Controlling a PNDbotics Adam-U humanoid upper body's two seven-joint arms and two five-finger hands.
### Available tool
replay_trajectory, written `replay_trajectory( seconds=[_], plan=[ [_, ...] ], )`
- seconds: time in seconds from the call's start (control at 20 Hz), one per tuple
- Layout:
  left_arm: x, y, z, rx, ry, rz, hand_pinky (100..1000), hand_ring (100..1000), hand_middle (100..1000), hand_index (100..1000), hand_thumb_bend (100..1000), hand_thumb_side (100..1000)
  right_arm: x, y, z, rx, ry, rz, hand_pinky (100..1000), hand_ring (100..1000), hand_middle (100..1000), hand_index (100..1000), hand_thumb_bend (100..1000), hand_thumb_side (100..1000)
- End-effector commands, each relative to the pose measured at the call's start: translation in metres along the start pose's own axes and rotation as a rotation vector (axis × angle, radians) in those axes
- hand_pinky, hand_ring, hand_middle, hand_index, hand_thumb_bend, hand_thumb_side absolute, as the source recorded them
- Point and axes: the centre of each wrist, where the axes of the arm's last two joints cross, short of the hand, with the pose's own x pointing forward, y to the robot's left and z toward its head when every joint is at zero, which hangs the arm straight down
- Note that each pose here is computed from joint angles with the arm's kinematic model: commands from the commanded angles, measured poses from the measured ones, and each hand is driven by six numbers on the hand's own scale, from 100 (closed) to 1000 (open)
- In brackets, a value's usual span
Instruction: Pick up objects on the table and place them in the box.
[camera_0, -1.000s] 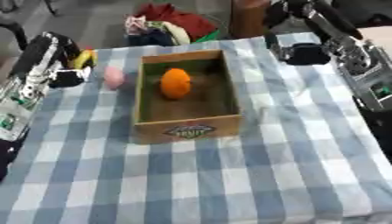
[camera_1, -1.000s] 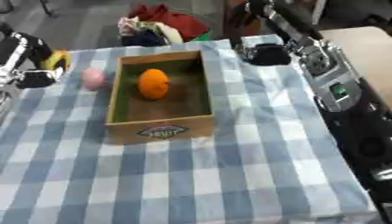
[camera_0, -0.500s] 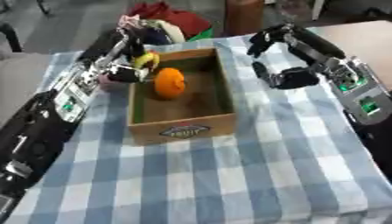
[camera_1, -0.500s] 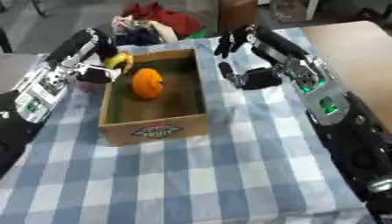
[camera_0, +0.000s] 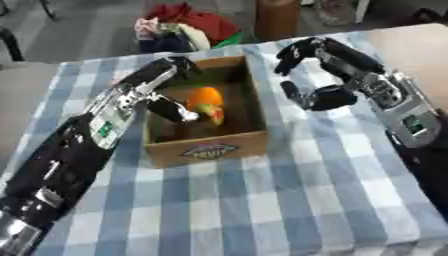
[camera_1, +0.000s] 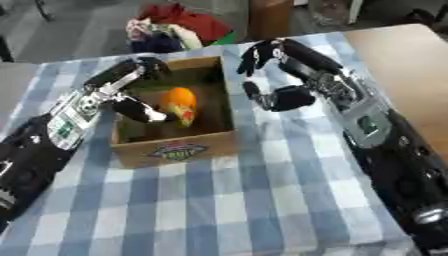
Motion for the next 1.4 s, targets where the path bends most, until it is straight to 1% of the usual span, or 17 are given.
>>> replay_trajectory(
  seconds=[0.05,0.1,0.2,0.3,0.4,0.45,0.6,0.7,0.85,1.1,1.2,1.25,1.35,1.4],
  plan=[
    [-0.011,0.038,0.013,0.172,0.07,-0.009,768,733,784,812,477,229,0.0,-0.01,0.001,-0.01,0.0,0.028,670,823,534,696,100,198],
    [-0.015,0.043,0.016,0.217,0.102,-0.012,763,721,771,800,445,166,0.0,-0.01,0.001,-0.01,0.001,0.027,670,823,534,697,100,198],
    [-0.026,0.05,0.024,0.296,0.189,-0.018,758,711,761,792,420,103,0.0,-0.01,0.002,-0.01,0.004,0.027,670,823,534,698,100,198],
    [-0.039,0.053,0.032,0.34,0.279,-0.037,755,710,758,790,408,100,-0.001,-0.009,0.003,-0.01,0.008,0.026,669,823,533,698,100,198],
    [-0.051,0.051,0.036,0.343,0.349,-0.056,753,709,757,792,409,100,-0.001,-0.009,0.004,-0.009,0.009,0.025,669,823,533,698,100,198],
    [-0.057,0.049,0.039,0.331,0.38,-0.074,750,715,763,799,432,100,-0.001,-0.009,0.004,-0.009,0.009,0.024,669,823,533,698,100,198],
    [-0.073,0.04,0.044,0.274,0.456,-0.141,746,721,777,811,463,100,-0.001,-0.009,0.004,-0.01,0.008,0.022,668,823,533,699,100,198],
    [-0.082,0.031,0.047,0.243,0.501,-0.164,742,719,777,810,463,100,-0.001,-0.009,0.004,-0.011,0.007,0.02,668,823,532,698,100,198],
    [-0.094,0.017,0.051,0.206,0.565,-0.177,738,716,778,810,468,100,-0.001,-0.009,0.004,-0.012,0.006,0.019,668,824,532,699,100,198],
    [-0.106,-0.001,0.056,0.184,0.625,-0.156,733,710,773,807,463,100,-0.001,-0.009,0.005,-0.014,0.007,0.014,667,824,532,699,100,198],
    [-0.108,-0.008,0.057,0.188,0.64,-0.147,721,675,736,784,452,100,-0.001,-0.009,0.005,-0.014,0.007,0.013,667,824,531,699,100,198],
    [-0.109,-0.01,0.057,0.198,0.648,-0.148,700,627,677,748,414,100,-0.001,-0.009,0.005,-0.014,0.007,0.013,667,824,531,699,100,198],
    [-0.11,-0.013,0.058,0.238,0.665,-0.153,669,572,603,693,358,100,-0.001,-0.009,0.005,-0.014,0.007,0.013,667,824,531,699,100,198],
    [-0.11,-0.013,0.057,0.262,0.672,-0.156,662,558,586,679,345,100,-0.001,-0.009,0.005,-0.014,0.008,0.014,667,824,531,699,100,198]
  ],
)
